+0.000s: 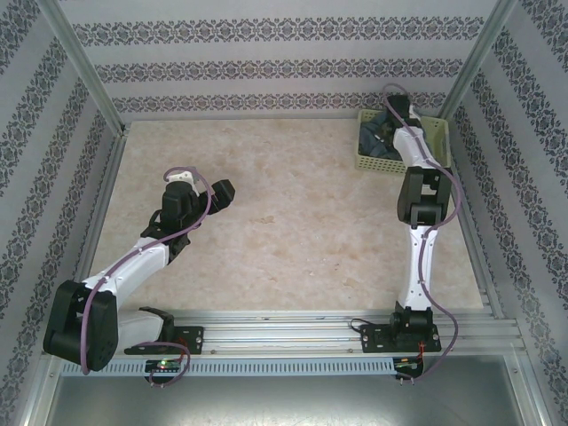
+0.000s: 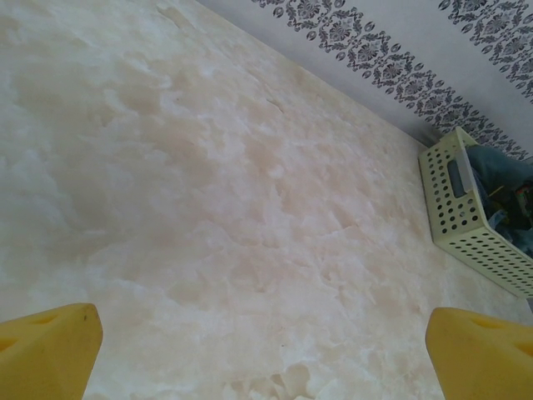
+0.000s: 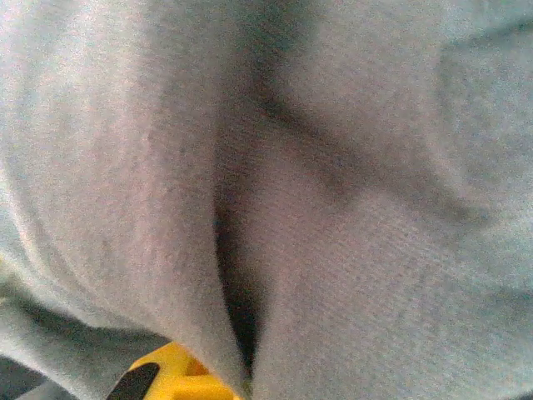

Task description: Fold the inside-out t-shirt

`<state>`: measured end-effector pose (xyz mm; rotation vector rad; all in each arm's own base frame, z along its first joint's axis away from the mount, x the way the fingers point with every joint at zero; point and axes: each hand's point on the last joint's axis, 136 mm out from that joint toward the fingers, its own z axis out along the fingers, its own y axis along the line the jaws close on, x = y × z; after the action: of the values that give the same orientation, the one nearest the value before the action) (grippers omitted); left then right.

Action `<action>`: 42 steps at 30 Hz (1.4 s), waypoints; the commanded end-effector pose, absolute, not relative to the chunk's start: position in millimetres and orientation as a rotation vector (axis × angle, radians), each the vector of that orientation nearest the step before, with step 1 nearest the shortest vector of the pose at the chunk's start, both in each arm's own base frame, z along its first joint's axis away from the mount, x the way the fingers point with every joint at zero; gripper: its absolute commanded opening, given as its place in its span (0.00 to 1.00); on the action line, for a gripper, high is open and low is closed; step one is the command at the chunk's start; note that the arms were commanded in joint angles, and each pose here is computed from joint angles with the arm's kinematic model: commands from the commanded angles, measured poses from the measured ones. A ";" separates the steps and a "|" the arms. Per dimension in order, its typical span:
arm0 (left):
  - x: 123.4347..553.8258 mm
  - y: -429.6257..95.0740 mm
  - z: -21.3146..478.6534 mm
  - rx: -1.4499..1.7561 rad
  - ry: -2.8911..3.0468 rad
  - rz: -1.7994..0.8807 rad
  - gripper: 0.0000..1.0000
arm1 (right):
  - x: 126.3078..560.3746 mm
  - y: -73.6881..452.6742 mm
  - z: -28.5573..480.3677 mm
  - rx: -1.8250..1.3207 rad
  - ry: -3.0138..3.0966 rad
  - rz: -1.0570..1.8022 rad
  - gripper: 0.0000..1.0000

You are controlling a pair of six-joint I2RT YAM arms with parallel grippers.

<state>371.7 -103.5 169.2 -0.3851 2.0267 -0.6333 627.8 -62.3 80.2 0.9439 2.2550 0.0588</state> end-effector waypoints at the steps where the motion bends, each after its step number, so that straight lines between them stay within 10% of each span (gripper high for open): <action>1: 371.9 -108.0 176.2 -0.388 2.011 -0.657 1.00 | 636.5 -34.6 159.0 0.792 2.102 0.081 0.00; 19: 373.5 -109.6 176.1 -0.386 2.008 -0.668 1.00 | 570.8 26.3 345.6 0.577 1.650 0.059 0.00; 32: 366.6 -97.9 182.4 -0.386 1.991 -0.596 1.00 | 445.8 184.8 519.3 0.047 1.389 0.163 0.00; 42: 350.2 -66.3 191.6 -0.464 1.942 -0.445 1.00 | 421.8 282.2 383.5 -0.218 1.811 0.450 0.02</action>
<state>359.0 -78.2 200.8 -0.4445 1.9120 -0.5408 426.1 261.0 459.1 -0.1432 1.6006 0.3890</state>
